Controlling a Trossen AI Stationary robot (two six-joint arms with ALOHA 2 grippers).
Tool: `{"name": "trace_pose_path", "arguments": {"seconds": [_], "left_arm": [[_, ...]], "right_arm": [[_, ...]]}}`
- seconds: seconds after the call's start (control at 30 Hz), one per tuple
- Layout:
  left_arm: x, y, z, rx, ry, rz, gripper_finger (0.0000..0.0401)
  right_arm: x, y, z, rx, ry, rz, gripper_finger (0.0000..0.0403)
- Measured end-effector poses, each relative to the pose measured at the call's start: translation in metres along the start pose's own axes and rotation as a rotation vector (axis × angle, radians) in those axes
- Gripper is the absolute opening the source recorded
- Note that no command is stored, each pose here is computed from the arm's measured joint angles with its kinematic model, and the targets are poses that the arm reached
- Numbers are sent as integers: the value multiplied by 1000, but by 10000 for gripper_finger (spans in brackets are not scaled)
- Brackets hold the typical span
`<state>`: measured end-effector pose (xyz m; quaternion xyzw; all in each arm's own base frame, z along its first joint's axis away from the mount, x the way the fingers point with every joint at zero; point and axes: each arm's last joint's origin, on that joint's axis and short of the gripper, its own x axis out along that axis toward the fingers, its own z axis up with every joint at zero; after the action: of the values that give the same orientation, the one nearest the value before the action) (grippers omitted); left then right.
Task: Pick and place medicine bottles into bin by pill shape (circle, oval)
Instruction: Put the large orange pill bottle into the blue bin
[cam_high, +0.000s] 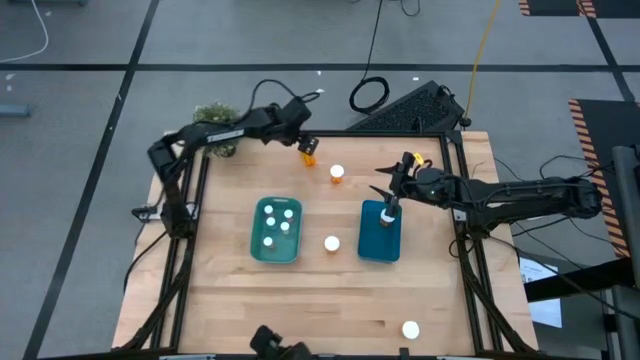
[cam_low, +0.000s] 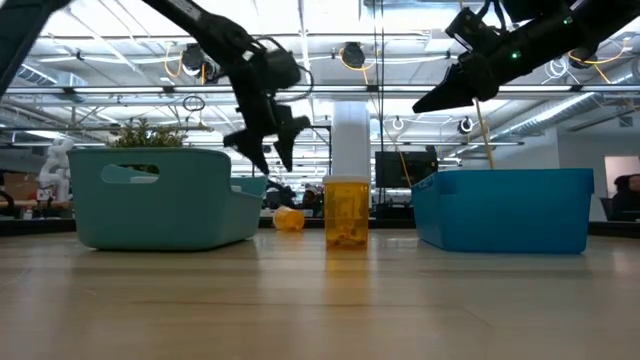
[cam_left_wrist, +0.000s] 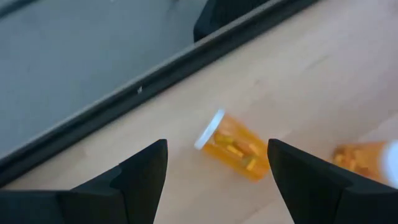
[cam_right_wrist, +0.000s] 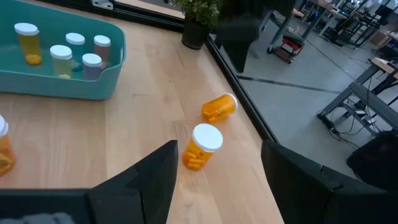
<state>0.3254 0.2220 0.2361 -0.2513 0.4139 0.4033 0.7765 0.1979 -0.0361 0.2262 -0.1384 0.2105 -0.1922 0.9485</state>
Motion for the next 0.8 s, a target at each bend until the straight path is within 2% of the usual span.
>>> {"name": "trace_pose_path", "arguments": {"seconds": [0.2,0.4,0.67,0.8], "left_arm": [[31,-13,9,-11,75,24,278],[51,-19,2,-108,122,47,278],[51,-29,-5,-92,88,161,278],[49,-39,-8,-120,56,169,293]], "right_arm": [[0,0,-1,-23,6,1,224],[0,1,-3,-32,25,6,224],[0,1,-3,-28,30,8,224],[0,1,-3,-27,27,8,224]]}}
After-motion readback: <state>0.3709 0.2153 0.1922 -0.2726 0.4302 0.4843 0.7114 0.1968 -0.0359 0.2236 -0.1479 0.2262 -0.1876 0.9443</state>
